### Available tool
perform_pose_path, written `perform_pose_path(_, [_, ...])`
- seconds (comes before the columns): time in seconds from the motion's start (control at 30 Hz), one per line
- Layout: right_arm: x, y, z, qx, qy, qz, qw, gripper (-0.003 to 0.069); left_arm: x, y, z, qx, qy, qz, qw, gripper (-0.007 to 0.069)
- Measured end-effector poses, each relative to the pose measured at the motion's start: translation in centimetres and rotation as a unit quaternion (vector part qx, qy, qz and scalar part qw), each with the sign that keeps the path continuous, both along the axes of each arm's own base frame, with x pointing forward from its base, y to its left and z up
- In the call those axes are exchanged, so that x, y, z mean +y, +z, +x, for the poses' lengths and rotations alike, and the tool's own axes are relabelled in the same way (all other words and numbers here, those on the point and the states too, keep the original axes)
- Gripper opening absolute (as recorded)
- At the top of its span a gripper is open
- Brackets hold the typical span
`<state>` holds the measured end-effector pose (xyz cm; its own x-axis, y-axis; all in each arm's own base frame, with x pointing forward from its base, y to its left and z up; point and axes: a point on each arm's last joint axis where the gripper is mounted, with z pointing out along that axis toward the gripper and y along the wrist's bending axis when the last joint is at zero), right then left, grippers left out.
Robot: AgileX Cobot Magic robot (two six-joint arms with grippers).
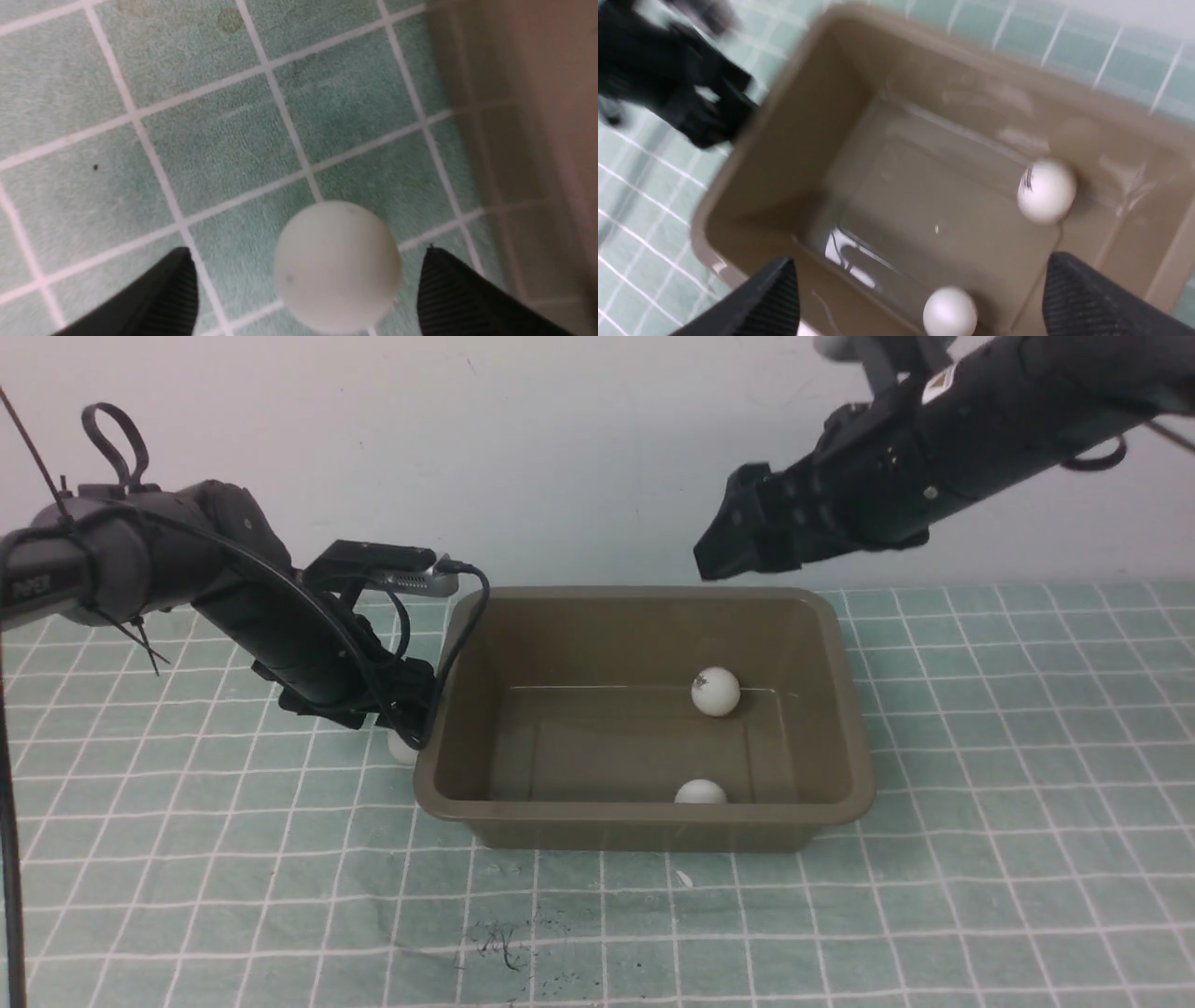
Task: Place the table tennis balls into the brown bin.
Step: 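Reach for and grasp a ping pong ball on the table beside the basket, then drop the ball into the bin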
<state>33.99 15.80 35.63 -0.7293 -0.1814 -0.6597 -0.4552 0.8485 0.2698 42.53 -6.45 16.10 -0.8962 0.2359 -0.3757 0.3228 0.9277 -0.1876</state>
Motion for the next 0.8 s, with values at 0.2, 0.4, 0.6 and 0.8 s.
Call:
perform_pose_path(0.2, [-0.9,2.6,-2.0,-0.024,0.005,-0.007,1.0,0.0551,0.1,-0.2,-0.2,0.034,-0.01,0.009,0.999,0.0347])
perform_pose_path(0.4, [-3.5,5.2,-6.3,-0.002,-0.018,-0.063,0.998,0.0385,0.4,9.8,-1.3,-0.031,-0.002,-0.003,1.0,0.0355])
perform_pose_path(0.6, [-7.9,8.2,-16.0,-0.088,-0.072,-0.031,0.993,0.0071,-6.1,15.0,-4.0,-0.107,-0.112,-0.048,0.987,0.0355])
perform_pose_path(0.8, [-12.9,5.8,-26.5,-0.31,-0.138,0.071,0.938,-0.001,-11.1,9.7,-3.4,-0.058,-0.148,-0.026,0.987,0.0486])
